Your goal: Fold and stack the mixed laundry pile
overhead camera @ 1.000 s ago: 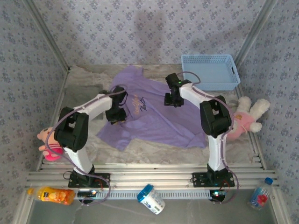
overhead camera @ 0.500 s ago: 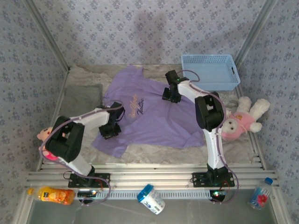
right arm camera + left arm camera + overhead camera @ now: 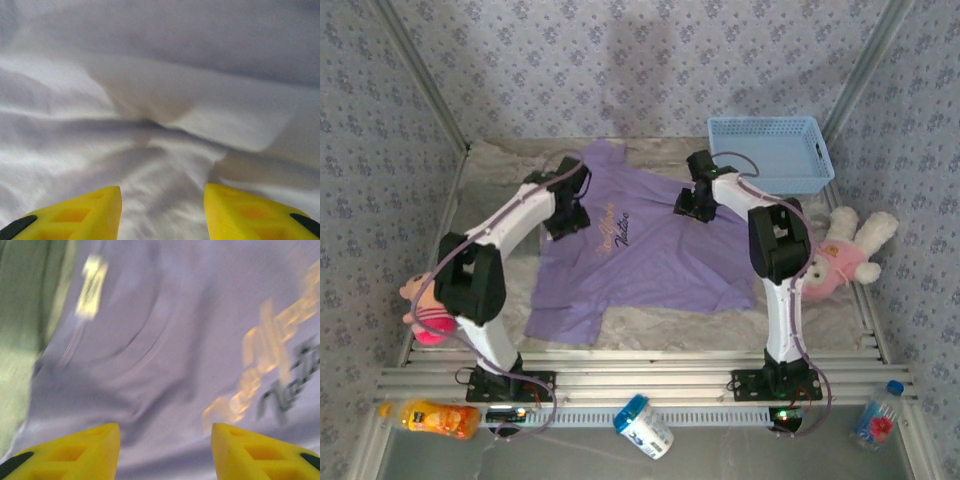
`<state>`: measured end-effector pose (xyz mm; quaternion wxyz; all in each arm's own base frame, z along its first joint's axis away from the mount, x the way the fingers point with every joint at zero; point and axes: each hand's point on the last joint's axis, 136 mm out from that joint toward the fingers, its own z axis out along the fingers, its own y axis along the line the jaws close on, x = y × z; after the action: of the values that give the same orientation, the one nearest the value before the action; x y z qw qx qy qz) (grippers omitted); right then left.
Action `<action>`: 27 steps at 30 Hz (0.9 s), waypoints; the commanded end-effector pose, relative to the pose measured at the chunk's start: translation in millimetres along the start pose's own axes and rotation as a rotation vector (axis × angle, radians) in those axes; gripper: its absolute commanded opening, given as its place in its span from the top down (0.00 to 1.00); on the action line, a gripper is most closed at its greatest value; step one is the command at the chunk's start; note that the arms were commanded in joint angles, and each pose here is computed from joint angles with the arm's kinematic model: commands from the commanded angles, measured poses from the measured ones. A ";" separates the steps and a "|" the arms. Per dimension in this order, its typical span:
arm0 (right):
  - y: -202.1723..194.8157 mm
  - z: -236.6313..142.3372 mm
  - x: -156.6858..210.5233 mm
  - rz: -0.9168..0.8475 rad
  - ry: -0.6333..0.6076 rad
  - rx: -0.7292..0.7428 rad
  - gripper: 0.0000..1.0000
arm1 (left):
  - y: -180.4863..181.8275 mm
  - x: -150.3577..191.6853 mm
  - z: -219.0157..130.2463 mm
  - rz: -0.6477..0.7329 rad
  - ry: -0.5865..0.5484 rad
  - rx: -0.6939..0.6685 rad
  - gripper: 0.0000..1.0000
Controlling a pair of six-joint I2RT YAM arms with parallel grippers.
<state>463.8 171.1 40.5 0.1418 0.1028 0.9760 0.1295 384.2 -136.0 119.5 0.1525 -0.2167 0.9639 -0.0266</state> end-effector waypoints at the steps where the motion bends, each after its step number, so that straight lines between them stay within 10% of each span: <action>1: -25.6 -36.7 4.2 0.015 -0.015 0.018 0.51 | -14.2 -27.7 25.7 0.027 -0.011 -0.028 0.51; 15: -140.0 -22.3 31.3 0.226 0.074 0.175 0.52 | -21.3 -39.8 126.5 0.014 0.128 -0.106 0.58; 27: -161.8 1.1 -36.7 0.257 0.021 0.181 0.53 | -40.4 -115.7 158.5 0.033 0.102 -0.011 0.58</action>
<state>473.7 18.4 25.6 0.1312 0.2434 0.9581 0.0750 551.3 -129.1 30.6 0.1416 -0.2124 0.9664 -0.0299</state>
